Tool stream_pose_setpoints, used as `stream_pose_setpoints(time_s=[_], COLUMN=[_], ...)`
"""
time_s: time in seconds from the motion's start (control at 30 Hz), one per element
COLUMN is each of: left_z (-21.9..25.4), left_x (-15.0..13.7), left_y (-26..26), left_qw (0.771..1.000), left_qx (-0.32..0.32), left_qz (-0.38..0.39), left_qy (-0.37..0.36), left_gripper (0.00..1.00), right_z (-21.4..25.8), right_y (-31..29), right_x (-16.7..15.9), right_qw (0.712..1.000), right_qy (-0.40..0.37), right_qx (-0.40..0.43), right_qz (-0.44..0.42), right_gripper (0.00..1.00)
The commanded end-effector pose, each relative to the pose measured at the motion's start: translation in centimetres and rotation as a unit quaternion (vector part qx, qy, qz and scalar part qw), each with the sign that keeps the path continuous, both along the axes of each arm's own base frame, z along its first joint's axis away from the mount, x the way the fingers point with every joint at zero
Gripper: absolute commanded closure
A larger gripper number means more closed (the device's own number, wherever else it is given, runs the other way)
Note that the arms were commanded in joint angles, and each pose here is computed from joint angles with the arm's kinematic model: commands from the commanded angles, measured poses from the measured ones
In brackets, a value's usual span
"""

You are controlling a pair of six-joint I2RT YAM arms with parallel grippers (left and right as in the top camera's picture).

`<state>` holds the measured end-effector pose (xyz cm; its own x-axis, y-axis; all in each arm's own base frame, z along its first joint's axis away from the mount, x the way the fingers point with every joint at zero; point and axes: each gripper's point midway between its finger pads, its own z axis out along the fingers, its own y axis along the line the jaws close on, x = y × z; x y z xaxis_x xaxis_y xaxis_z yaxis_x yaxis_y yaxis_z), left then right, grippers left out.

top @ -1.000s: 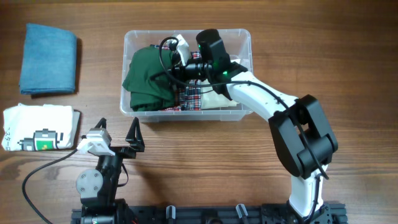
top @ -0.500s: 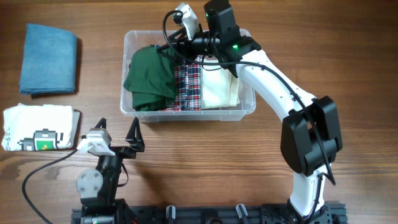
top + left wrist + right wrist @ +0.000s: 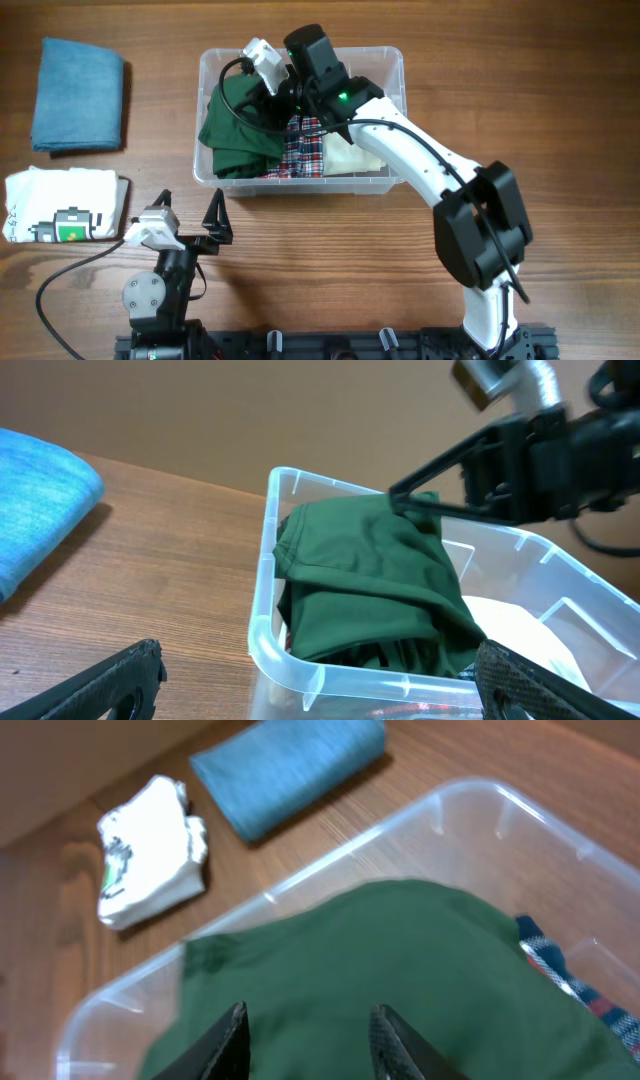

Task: Pack container
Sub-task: 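Press the green shirt down into the bin with the right gripper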

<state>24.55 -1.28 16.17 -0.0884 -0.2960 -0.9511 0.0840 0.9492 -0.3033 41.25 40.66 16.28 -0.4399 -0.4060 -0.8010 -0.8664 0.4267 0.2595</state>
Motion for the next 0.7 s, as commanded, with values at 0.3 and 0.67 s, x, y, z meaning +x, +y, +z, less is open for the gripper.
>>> stream_pose_setpoints(time_s=[0.3,0.67], left_z=[-0.2,-0.2], left_x=[0.0,0.0], left_y=[0.0,0.0], left_qw=[1.000,1.000], left_qx=[0.008,0.008], left_qz=[0.001,0.001], left_qy=[0.000,0.000], left_gripper=[0.00,0.00], right_z=[-8.6,12.4], right_y=[-0.1,-4.4], right_x=[1.7,-0.3], right_qw=[0.998,0.996], right_qy=[0.046,-0.037], right_qx=[-0.036,0.072], right_qz=[-0.011,-0.046], right_gripper=[0.60,0.00])
